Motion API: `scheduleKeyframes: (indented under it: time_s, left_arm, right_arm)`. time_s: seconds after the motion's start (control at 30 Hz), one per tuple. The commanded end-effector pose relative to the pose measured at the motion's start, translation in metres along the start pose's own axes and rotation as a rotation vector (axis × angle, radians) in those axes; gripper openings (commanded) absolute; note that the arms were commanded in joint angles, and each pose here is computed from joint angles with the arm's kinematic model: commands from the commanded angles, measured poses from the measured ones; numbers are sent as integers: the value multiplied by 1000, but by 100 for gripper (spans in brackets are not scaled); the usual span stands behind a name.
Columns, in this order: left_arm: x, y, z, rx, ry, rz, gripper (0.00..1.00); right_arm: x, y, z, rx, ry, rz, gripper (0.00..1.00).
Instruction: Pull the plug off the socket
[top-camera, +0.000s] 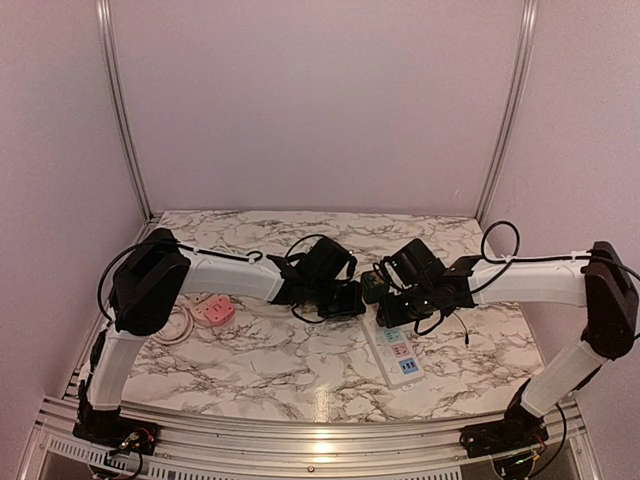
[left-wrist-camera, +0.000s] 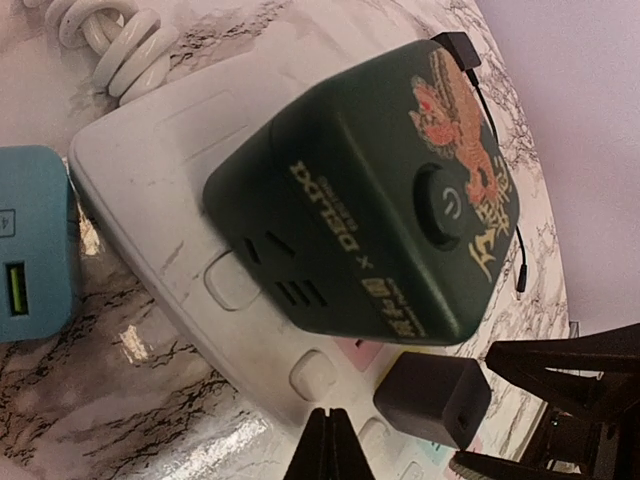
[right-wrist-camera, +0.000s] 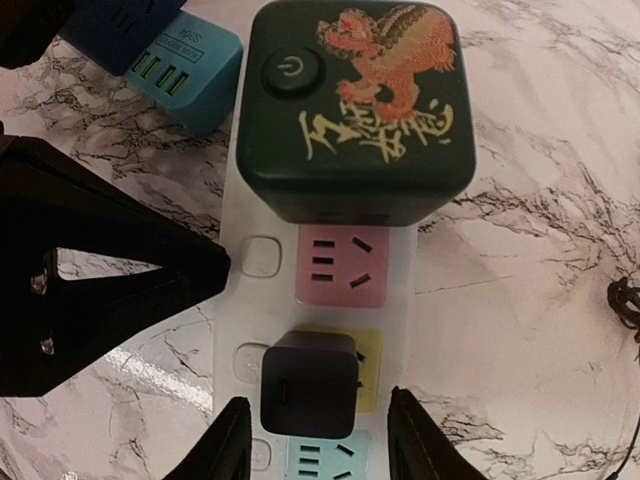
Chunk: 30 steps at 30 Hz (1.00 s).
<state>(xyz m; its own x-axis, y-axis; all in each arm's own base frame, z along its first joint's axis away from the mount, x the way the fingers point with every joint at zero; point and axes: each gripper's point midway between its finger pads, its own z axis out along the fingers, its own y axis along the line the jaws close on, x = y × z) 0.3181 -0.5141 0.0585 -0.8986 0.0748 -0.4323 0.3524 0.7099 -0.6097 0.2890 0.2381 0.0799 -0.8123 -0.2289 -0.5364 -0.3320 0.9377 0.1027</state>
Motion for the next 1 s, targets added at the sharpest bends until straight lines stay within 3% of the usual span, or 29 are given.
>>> scheduleKeyframes:
  time_s: [0.0,0.8,0.97]
  left_arm:
    - [8,-9,11,32,20,-2,0]
    - [39,11,31,-39,95,-23,0]
    - [47,17,32,-58,113,-34,0]
  right_arm:
    - [0,2,6,14,-10,5,44]
    - [-4,9,15,70,-37,-25,28]
    - [-7,7,11,76,-59,-18,33]
